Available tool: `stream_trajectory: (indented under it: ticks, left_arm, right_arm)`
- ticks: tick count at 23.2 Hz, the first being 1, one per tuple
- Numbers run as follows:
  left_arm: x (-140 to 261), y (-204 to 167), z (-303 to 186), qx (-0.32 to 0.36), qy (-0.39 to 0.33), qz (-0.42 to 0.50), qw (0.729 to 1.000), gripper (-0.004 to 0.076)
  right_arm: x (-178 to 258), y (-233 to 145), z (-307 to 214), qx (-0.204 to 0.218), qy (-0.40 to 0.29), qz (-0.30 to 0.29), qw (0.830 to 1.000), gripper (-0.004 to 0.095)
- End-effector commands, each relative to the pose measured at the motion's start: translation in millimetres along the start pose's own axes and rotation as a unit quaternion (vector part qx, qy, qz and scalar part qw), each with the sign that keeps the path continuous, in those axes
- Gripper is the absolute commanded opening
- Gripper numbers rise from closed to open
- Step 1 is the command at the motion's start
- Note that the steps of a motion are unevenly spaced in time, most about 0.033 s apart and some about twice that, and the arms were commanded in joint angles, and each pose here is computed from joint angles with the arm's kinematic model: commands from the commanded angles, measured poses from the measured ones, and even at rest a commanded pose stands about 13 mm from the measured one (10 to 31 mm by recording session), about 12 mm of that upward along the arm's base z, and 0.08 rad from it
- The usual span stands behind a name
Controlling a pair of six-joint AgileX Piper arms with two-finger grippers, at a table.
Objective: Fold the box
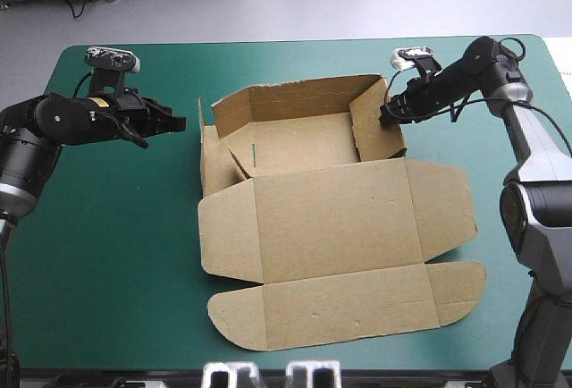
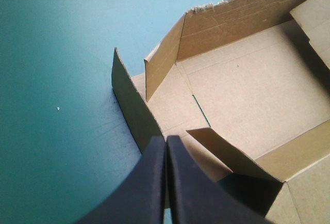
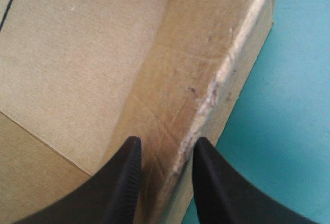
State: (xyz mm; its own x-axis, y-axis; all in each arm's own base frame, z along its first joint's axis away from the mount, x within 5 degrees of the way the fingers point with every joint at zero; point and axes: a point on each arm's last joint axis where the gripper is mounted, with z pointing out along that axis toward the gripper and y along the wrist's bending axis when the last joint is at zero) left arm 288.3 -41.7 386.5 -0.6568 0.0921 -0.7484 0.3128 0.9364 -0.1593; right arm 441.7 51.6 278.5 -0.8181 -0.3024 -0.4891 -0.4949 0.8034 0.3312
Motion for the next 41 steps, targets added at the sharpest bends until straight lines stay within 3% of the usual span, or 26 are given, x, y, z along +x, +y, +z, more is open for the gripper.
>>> stream_trajectory:
  ticks: [1,4,8,12,16,20,23,28,30,33,34,41]
  left_arm:
    - [-13.7,-7.0,-21.5,0.004,-0.057,-0.001,0.998,-0.0001]
    - [-13.5,-7.0,-21.4,0.005,-0.056,-0.001,0.998,-0.0001]
    - [-13.0,-7.2,-21.4,0.006,-0.053,-0.001,0.999,-0.0010]
    - [-10.1,-7.9,-21.1,0.009,-0.037,0.000,0.999,-0.0010]
    - [-18.0,0.9,-22.5,-0.036,-0.081,0.009,0.996,-0.0010]
    - [-32.1,42.5,-30.2,-0.069,-0.183,-0.136,0.971,-0.0010]
    - [-28.4,84.2,-38.0,-0.060,-0.210,-0.239,0.946,-0.0010]
    - [-9.7,140.1,-45.9,0.002,-0.207,-0.278,0.938,-0.0010]
    - [-1.1,151.3,-38.9,0.075,-0.186,-0.287,0.937,-0.0010]
    - [-2.9,138.9,-19.5,0.251,-0.173,-0.261,0.916,-0.0010]
    - [-5.4,134.7,-17.0,0.280,-0.180,-0.253,0.909,-0.0010]
    - [-24.5,78.5,-8.1,0.350,-0.172,-0.200,0.899,-0.0010]
  right_arm:
    - [-9.7,13.6,-10.9,-0.004,-0.024,-0.022,0.999,0.0266]
    - [-9.3,12.0,1.3,-0.010,-0.016,-0.019,1.000,0.0206]
    - [-12.3,10.5,6.8,-0.007,-0.030,-0.007,0.999,-0.0019]
    - [-17.9,14.9,3.9,-0.025,-0.057,0.006,0.998,-0.0013]
    - [-32.7,30.6,-19.8,-0.050,-0.101,-0.003,0.994,-0.0013]
    - [-57.1,69.8,-94.7,-0.052,-0.195,-0.030,0.979,-0.0010]
    - [-61.1,98.9,-146.9,-0.044,-0.245,-0.064,0.966,-0.0009]
    - [-52.4,153.5,-228.4,-0.037,-0.320,-0.118,0.939,-0.0009]
    - [-45.5,173.2,-256.5,-0.032,-0.355,-0.139,0.924,-0.0009]
    - [-33.8,196.0,-287.0,-0.030,-0.393,-0.154,0.906,-0.0009]
    - [-31.3,199.6,-291.6,-0.029,-0.398,-0.157,0.903,-0.0009]
    - [-26.2,204.5,-299.5,-0.017,-0.404,-0.162,0.900,-0.0009]
